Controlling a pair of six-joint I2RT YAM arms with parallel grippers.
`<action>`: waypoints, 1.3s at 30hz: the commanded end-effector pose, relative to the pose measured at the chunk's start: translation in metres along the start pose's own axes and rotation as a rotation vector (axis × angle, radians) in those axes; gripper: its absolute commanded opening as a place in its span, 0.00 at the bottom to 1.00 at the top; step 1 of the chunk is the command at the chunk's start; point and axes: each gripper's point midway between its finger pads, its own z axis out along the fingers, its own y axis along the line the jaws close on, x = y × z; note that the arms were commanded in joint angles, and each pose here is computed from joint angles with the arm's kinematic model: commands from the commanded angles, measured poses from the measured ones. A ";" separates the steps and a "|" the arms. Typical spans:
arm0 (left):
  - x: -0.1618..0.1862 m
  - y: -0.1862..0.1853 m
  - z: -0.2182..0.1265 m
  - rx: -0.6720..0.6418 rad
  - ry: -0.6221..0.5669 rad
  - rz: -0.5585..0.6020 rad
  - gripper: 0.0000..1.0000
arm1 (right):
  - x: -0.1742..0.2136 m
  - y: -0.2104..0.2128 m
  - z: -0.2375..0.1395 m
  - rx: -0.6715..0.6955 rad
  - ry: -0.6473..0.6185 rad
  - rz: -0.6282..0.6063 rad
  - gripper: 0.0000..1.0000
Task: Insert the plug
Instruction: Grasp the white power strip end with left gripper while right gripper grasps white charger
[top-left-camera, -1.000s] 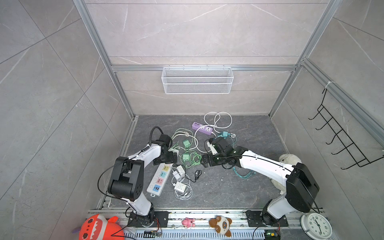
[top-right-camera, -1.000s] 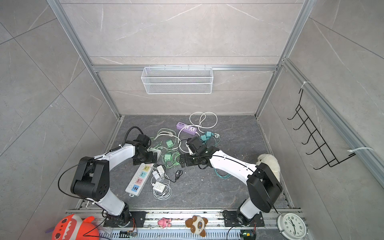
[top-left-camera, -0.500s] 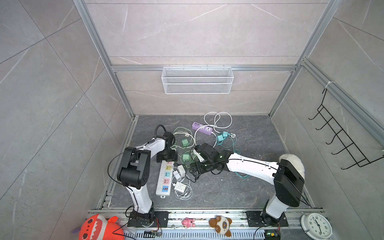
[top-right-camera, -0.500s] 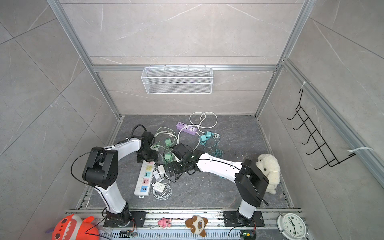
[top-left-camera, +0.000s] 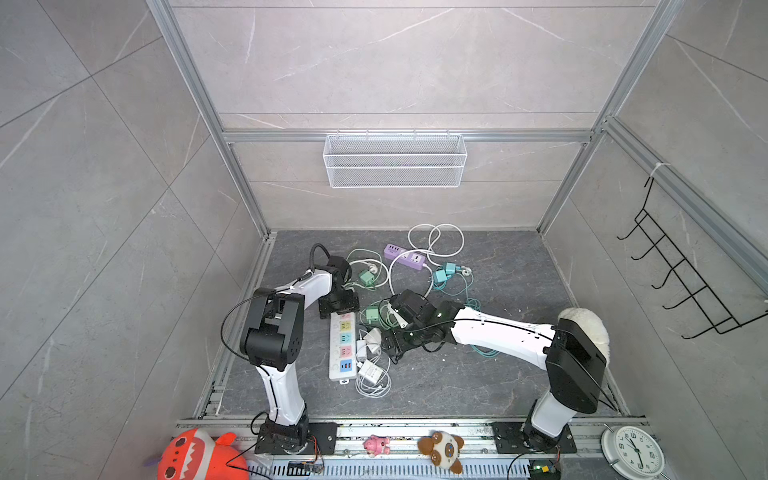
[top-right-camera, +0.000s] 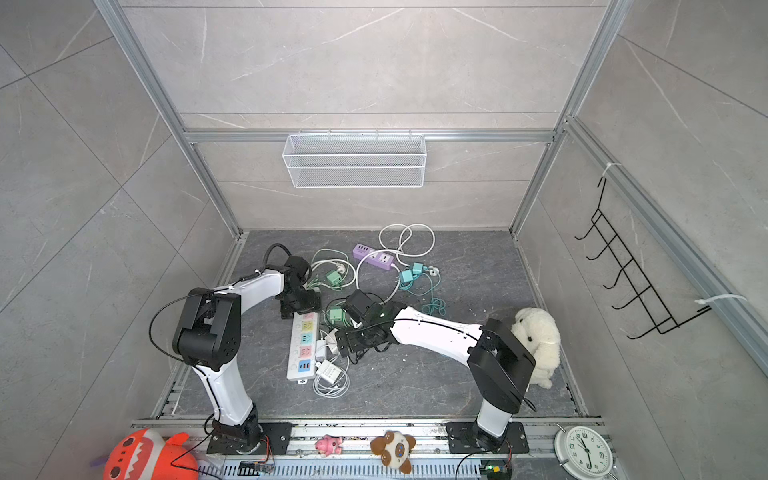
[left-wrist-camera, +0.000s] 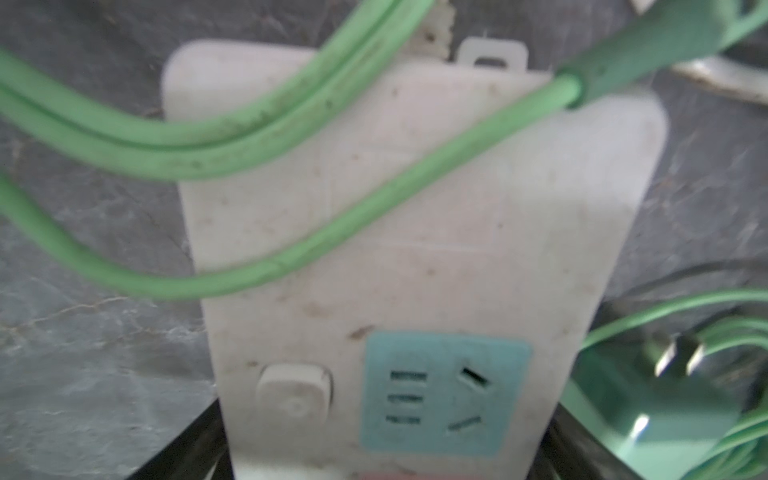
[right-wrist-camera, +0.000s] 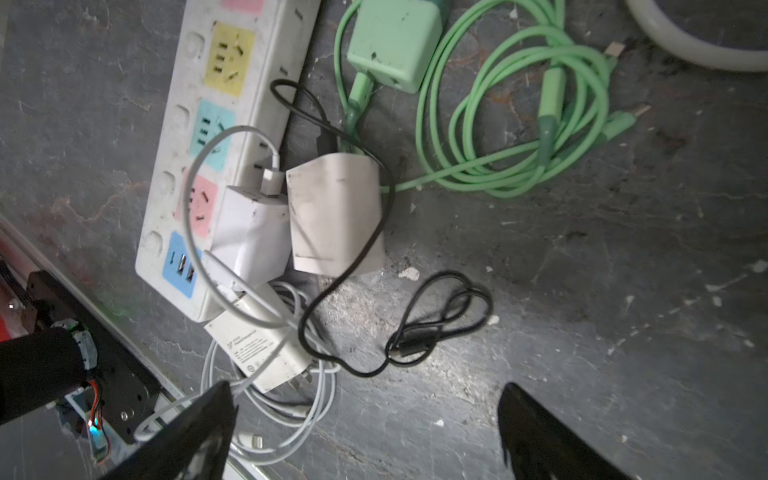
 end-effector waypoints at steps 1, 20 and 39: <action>-0.006 -0.015 0.015 0.073 -0.029 -0.194 0.46 | -0.004 0.009 -0.013 -0.068 0.022 -0.053 0.99; -0.014 -0.049 0.040 0.232 -0.039 -0.397 0.54 | 0.013 -0.045 0.026 0.003 0.202 -0.038 0.99; -0.022 -0.054 0.019 0.203 -0.016 -0.209 1.00 | -0.006 -0.116 0.044 0.114 0.215 0.129 0.99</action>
